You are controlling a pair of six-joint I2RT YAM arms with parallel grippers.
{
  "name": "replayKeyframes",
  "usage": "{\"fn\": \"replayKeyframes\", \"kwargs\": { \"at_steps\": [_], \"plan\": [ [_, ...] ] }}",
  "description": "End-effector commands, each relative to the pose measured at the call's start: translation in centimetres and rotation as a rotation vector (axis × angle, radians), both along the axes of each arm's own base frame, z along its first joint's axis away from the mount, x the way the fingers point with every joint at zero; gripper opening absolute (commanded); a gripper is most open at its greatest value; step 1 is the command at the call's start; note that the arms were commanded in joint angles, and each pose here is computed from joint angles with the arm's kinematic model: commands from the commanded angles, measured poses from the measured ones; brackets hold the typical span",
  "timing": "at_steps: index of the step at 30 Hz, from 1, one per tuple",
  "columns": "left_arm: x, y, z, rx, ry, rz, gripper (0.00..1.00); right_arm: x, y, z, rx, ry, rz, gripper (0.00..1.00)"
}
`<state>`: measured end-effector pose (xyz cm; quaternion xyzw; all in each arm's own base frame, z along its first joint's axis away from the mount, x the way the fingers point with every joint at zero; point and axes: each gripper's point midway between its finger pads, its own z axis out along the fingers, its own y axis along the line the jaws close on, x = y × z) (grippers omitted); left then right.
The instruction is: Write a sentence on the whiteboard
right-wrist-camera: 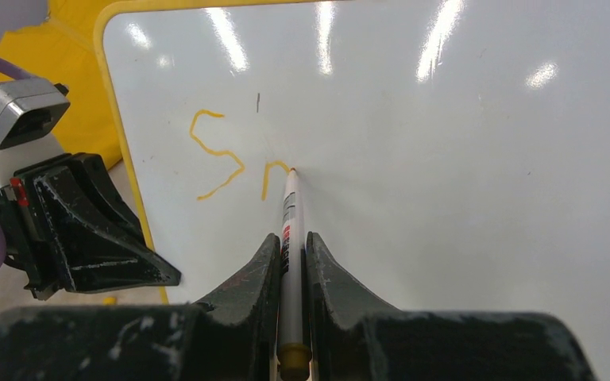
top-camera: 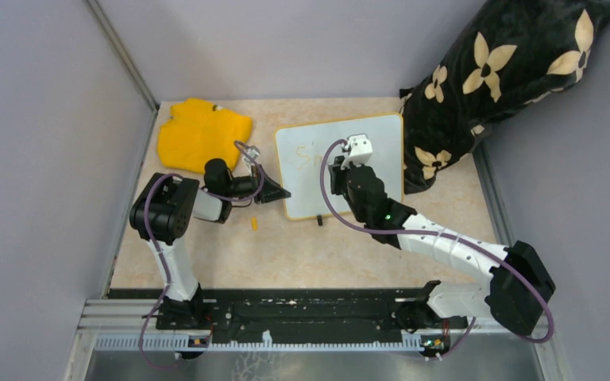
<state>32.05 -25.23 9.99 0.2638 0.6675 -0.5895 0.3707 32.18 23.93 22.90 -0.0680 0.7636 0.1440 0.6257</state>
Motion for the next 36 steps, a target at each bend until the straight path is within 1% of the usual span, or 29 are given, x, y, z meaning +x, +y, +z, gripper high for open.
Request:
{"fn": "replayKeyframes", "kwargs": {
  "at_steps": [1,7,20,36],
  "plan": [
    [-0.6,-0.3,-0.1,0.008,0.019,-0.027,0.0,1.4,-0.5,2.7,0.029,-0.056,-0.05,0.0],
    [-0.6,-0.3,-0.1,0.009,0.021,-0.026,0.0,1.6,-1.0,2.8,0.026,-0.056,-0.062,0.0],
    [-0.6,-0.3,-0.1,0.008,0.019,-0.025,0.0,1.0,-2.8,1.0,0.001,-0.022,-0.101,0.0],
    [-0.6,-0.3,-0.2,0.009,0.024,-0.024,0.0,-0.3,-2.8,-1.2,0.003,0.025,-0.052,0.0]
  ]
}}
